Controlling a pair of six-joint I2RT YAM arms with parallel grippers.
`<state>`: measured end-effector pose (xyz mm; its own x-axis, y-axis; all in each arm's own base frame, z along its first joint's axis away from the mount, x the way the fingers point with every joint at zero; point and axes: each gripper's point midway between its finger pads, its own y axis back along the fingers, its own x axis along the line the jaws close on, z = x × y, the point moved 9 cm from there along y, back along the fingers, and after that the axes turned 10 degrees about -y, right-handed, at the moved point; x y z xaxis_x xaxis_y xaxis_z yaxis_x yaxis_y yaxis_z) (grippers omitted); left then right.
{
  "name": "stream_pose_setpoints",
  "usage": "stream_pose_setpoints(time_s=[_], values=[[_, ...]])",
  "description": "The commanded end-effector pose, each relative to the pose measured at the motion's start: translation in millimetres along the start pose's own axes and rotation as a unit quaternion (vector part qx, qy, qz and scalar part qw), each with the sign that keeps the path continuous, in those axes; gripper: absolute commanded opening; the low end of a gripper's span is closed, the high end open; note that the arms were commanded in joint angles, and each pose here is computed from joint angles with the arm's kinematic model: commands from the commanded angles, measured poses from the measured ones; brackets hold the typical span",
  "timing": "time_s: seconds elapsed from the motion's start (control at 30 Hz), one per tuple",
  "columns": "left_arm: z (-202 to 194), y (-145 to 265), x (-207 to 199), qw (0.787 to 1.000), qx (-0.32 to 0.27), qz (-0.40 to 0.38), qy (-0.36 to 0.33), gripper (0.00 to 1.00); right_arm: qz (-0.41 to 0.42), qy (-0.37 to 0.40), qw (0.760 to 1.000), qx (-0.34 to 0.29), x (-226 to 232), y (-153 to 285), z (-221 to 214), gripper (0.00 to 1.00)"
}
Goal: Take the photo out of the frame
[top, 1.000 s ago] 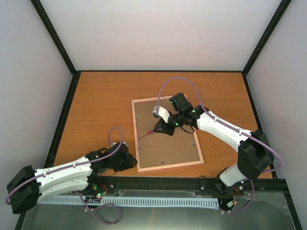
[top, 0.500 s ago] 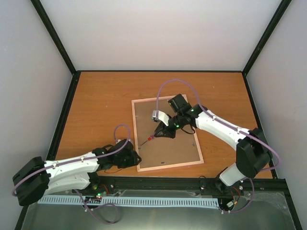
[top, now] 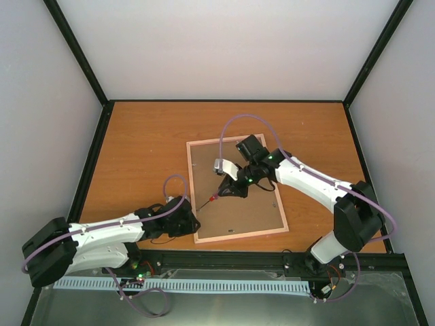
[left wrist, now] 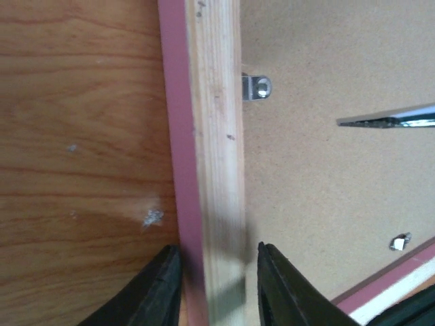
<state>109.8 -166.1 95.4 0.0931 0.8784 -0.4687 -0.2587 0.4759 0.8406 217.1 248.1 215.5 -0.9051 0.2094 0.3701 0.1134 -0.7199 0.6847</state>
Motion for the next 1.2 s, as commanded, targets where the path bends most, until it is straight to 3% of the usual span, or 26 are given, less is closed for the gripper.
stream_pose_setpoints(time_s=[0.0, 0.33, 0.63, 1.17], values=[[-7.9, -2.3, 12.7, 0.999, 0.017, 0.050, 0.001, 0.30, -0.002, 0.022, 1.000, -0.003, 3.3, -2.5, 9.0, 0.03], [-12.9, -1.4, 19.3, 0.999, 0.007, 0.034, 0.016, 0.19, 0.019, 0.031, 0.999, 0.013, 9.7, -12.4, 7.8, 0.03], [-13.9, 1.5, 23.1, 0.999, -0.012, 0.021, 0.031, 0.01, 0.000, 0.028, 0.999, 0.030, 8.0, -22.3, 7.3, 0.03], [-14.4, -0.4, 23.4, 0.999, -0.014, 0.015, 0.032, 0.01, -0.003, 0.001, 0.999, 0.042, 5.4, -40.9, 11.8, 0.03]])
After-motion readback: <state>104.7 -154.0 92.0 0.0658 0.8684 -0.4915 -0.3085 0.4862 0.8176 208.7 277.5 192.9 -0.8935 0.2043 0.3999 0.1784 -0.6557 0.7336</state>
